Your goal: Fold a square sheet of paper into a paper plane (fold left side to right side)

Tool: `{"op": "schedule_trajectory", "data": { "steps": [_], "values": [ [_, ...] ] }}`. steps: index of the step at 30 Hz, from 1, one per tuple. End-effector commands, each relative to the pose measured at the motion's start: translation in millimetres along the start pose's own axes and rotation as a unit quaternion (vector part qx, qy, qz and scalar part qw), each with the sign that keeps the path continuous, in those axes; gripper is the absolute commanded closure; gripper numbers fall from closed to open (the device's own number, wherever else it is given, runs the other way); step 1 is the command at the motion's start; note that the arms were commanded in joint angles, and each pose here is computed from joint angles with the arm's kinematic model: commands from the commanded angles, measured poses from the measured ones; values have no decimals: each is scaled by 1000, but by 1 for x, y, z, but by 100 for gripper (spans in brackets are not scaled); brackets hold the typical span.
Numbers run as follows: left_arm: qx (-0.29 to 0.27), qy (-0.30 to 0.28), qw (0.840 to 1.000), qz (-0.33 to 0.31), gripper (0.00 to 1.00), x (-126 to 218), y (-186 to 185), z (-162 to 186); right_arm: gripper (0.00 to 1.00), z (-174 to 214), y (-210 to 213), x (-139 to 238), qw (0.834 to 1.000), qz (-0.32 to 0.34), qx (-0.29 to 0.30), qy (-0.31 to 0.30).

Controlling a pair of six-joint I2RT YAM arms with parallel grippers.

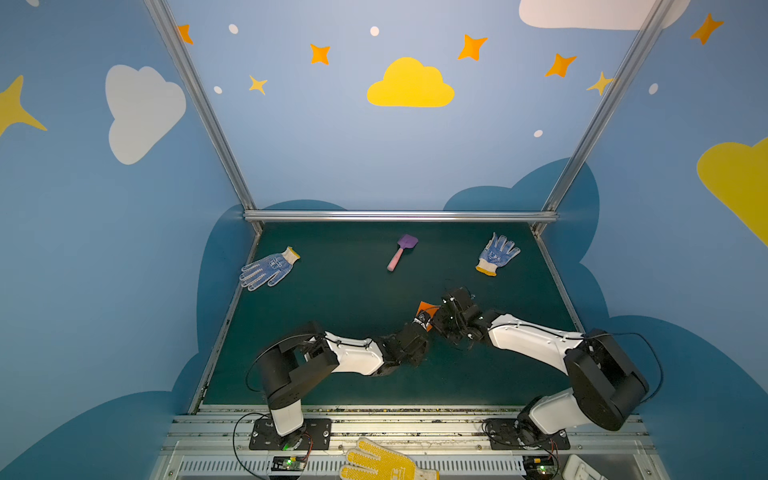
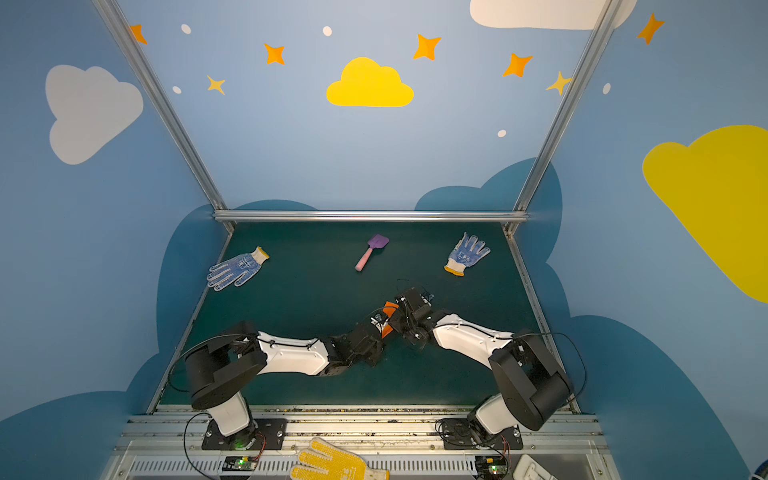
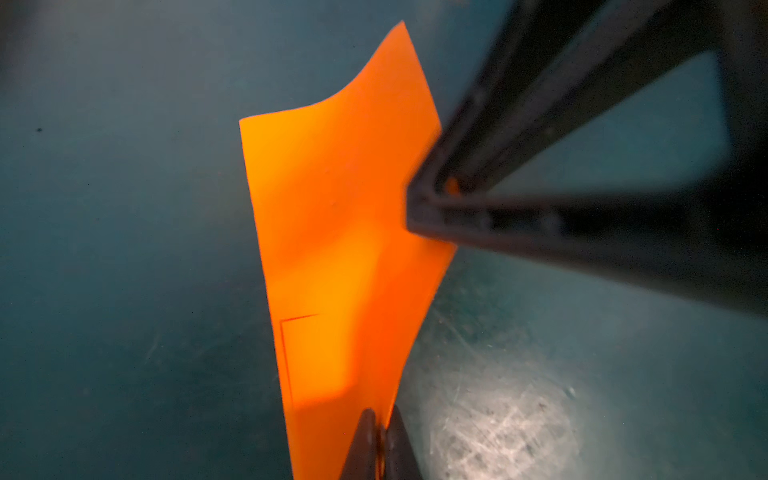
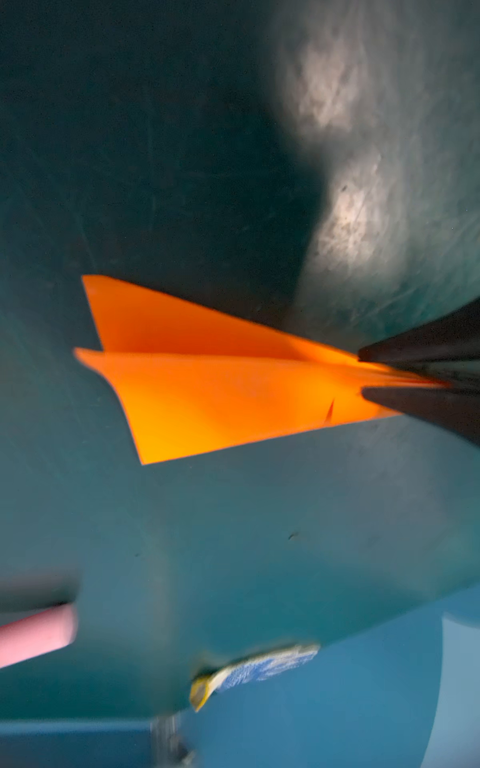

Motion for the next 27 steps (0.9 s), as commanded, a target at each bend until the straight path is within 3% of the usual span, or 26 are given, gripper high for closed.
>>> {"op": "schedule_trajectory", "data": {
  "steps": [1, 9, 14, 20, 27],
  "values": [
    [15, 4, 1000, 25, 96, 3, -4, -3, 73, -14, 8, 10, 999, -32, -8, -4],
    [67, 20, 994, 81, 96, 6, -9, -12, 63, -48, 1, 37, 998, -55, -8, -12],
    [85, 36, 990, 111, 96, 9, -13, -20, 64, -55, 6, 28, 995, -82, 31, 51],
    [80, 66, 986, 128, 96, 5, -18, -16, 70, -49, 17, -1, 980, -106, 92, 138],
    [78, 91, 984, 131, 96, -3, -16, -8, 81, -45, 19, -18, 973, -101, 126, 164]
  ]
}}
Point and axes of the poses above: each gripper's point midway between its finger pads, its own x axis back along the fingers, its own y axis along the line the jaws close on, z = x × y, the point moved 1 cm from there along x, back along the fingers, and after that the axes turned 3 degrees about x, right-handed, at the moved point
